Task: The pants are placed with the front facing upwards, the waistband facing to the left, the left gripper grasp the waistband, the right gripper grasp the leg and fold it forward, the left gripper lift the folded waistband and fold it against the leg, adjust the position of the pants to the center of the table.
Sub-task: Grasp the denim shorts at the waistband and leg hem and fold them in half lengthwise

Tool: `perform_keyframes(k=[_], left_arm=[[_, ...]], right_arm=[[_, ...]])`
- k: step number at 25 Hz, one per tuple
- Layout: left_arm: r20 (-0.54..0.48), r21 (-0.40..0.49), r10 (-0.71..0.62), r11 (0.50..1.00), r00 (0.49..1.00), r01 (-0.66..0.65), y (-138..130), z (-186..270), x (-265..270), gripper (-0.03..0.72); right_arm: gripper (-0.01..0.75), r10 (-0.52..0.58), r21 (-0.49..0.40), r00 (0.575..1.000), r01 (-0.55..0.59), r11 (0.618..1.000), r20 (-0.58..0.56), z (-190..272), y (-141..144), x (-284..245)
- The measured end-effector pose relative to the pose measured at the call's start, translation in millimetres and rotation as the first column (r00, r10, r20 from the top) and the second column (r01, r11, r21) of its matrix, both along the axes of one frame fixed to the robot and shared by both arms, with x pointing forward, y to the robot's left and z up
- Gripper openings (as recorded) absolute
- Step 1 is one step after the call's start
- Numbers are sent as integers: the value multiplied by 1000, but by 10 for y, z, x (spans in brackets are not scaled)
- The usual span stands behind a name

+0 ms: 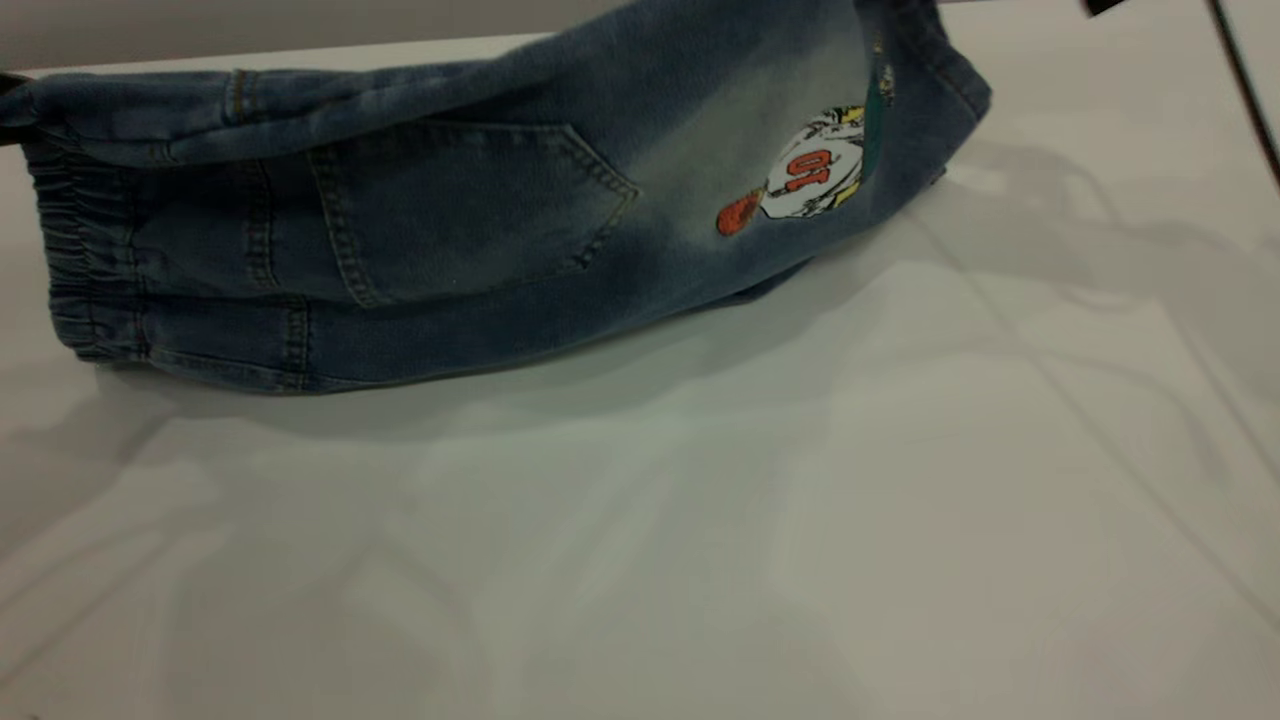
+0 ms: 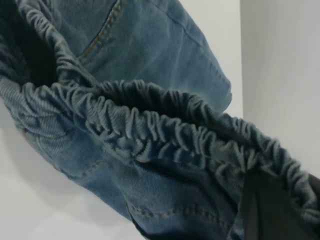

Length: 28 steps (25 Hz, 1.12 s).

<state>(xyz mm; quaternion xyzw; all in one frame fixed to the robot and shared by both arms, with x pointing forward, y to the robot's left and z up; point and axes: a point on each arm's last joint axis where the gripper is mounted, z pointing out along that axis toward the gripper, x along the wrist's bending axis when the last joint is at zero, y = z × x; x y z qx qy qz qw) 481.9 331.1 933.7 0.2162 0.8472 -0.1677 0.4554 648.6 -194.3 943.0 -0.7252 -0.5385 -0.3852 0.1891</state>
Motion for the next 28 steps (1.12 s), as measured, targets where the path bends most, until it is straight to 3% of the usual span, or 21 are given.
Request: perform_keyframes(k=[4, 15, 28], left_arm=[[-6, -3, 55, 998, 998, -55, 34, -7, 22, 114], [-91, 107, 172, 981, 981, -162, 162, -104, 9, 114], [-117, 185, 225, 962, 967, -202, 238, -141, 3, 114]], right_arm=[[27, 0, 17, 1000, 0, 1000, -2, -42, 101, 124], [27, -54, -2, 998, 54, 999, -12, -190, 81, 257], [27, -42, -45, 999, 42, 998, -8, -253, 61, 258]])
